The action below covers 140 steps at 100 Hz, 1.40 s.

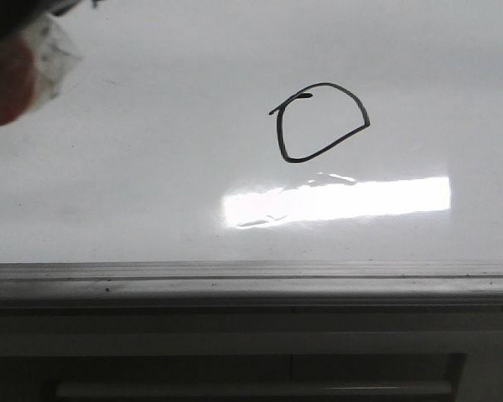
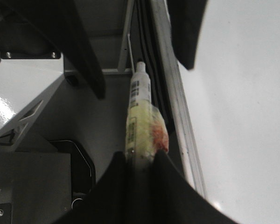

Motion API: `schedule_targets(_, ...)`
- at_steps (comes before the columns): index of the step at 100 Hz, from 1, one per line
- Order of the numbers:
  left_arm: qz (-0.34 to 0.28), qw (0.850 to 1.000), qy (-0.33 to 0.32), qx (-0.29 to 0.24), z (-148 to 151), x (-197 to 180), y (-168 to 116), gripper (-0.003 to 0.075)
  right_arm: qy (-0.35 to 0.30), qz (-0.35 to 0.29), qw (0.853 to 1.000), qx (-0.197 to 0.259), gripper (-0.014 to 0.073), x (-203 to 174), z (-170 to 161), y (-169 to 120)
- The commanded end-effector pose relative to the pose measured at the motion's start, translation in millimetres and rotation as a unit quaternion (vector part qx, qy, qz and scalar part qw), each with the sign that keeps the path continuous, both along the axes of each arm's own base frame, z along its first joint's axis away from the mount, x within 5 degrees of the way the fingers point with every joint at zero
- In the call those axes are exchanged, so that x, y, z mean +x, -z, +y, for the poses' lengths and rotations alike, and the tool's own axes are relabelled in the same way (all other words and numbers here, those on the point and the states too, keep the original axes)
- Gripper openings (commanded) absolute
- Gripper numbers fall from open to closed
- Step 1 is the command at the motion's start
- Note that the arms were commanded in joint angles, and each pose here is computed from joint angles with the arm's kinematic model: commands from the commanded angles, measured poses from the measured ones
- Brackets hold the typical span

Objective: Write number 0 on whiteboard

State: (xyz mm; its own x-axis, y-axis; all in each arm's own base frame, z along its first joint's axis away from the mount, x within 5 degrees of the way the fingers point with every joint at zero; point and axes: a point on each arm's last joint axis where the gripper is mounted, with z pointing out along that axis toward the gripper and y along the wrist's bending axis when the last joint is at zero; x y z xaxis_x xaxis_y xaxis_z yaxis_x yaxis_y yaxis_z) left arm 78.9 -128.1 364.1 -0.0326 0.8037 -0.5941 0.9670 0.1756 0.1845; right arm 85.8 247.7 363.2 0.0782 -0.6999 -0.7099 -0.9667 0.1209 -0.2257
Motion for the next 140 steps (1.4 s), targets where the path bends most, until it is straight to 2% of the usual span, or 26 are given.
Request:
schedule_targets(1,-0.007,1.0,0.006,-0.029,-8.2,1.5,-10.4,0.0394,-0.01,-0.027,0.998,0.059,-0.0047,-3.6,1.1,-21.1)
schedule_targets(16,0.001,1.0,0.006,-0.016,-14.2,5.7,-5.6,0.0338,-0.015,-0.023,0.998,0.06,-0.0047,-6.1,1.9,-21.1)
schedule_targets(42,0.006,1.0,0.007,-0.01,-15.7,6.7,-3.7,0.0114,-0.015,-0.011,0.998,0.062,-0.0047,-7.5,2.1,-20.9)
schedule_targets(63,0.01,1.0,0.008,-0.003,-16.7,7.3,-1.9,-0.0011,-0.015,-0.009,0.998,0.063,-0.0047,-7.7,2.2,-20.9)
schedule_targets(87,0.007,1.0,0.007,-0.008,-17.4,7.9,-2.6,-0.002,-0.014,-0.01,0.997,0.07,-0.0037,-7.6,2.9,-21.9)
schedule_targets(97,-0.002,1.0,0.004,-0.021,-19.0,9.4,-4.4,-0.002,-0.014,-0.01,0.997,0.078,0.0074,-7.6,3.6,-23.0)
schedule_targets(109,-0.011,0.999,0.001,-0.037,-21.0,11.0,-6.6,-0.002,-0.014,-0.011,0.997,0.082,0.0325,-7.6,3.5,-24.0)
schedule_targets(116,-0.012,0.999,0.001,-0.038,-21.3,11.2,-6.8,-0.002,-0.013,-0.012,0.996,0.084,0.0424,-7.5,3.2,-24.8)
schedule_targets(122,-0.012,0.999,-0.002,-0.042,-21.6,11.5,-7.2,-0.002,-0.013,-0.022,0.996,0.088,0.0456,-7.5,0.6,-27.6)
schedule_targets(140,0.001,0.994,-0.058,-0.091,-25.3,18.0,-6.1,-0.002,0.017,-0.075,0.991,0.11,0.0455,-5.4,-24.6,-47.9)
